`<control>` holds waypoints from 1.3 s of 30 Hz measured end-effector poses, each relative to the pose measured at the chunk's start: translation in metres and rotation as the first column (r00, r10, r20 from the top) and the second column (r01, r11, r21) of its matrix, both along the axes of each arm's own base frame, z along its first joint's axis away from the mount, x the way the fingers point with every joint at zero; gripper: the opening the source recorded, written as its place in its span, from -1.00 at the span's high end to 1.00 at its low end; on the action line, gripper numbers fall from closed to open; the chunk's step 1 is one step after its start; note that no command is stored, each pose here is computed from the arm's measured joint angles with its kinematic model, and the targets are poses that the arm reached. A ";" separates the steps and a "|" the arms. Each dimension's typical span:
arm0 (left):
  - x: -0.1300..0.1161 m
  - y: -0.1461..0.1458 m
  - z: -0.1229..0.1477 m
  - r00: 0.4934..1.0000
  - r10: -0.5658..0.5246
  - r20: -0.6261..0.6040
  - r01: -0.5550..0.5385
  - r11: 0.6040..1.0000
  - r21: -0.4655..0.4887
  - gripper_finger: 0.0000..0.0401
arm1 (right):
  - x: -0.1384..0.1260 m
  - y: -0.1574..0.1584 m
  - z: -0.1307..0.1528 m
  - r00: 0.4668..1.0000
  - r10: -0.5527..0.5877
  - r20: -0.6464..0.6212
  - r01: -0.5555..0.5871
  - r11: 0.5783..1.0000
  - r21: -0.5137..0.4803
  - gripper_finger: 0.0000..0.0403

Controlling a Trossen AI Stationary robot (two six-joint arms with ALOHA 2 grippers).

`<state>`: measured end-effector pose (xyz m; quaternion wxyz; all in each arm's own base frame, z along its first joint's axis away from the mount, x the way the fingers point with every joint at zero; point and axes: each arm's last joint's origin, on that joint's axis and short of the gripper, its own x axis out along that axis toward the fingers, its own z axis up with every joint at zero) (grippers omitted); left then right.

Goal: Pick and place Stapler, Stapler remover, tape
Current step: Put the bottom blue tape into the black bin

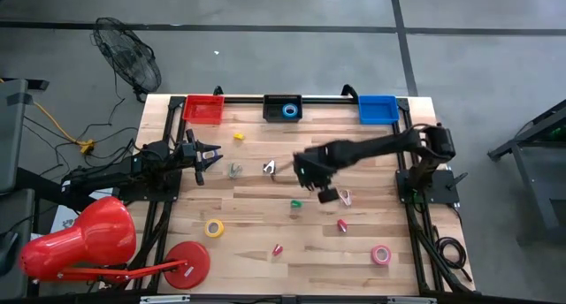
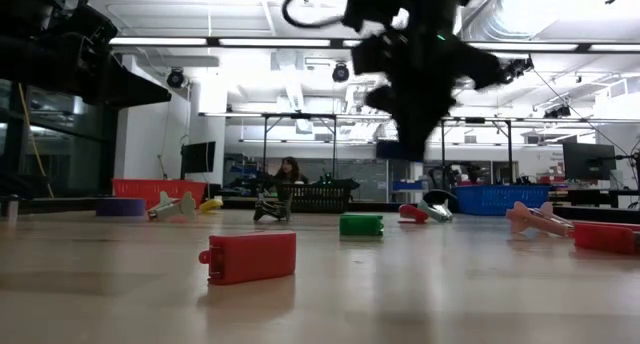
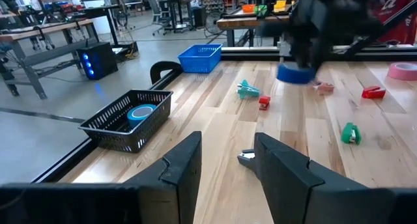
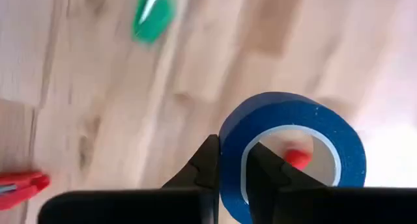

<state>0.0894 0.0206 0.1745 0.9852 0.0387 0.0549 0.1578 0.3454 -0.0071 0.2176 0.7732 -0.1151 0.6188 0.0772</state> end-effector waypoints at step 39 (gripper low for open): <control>0.000 0.001 0.000 1.000 0.031 0.001 -0.031 1.000 0.004 0.31 | 0.103 -0.270 -0.008 0.763 -0.572 0.302 0.502 0.818 0.279 0.84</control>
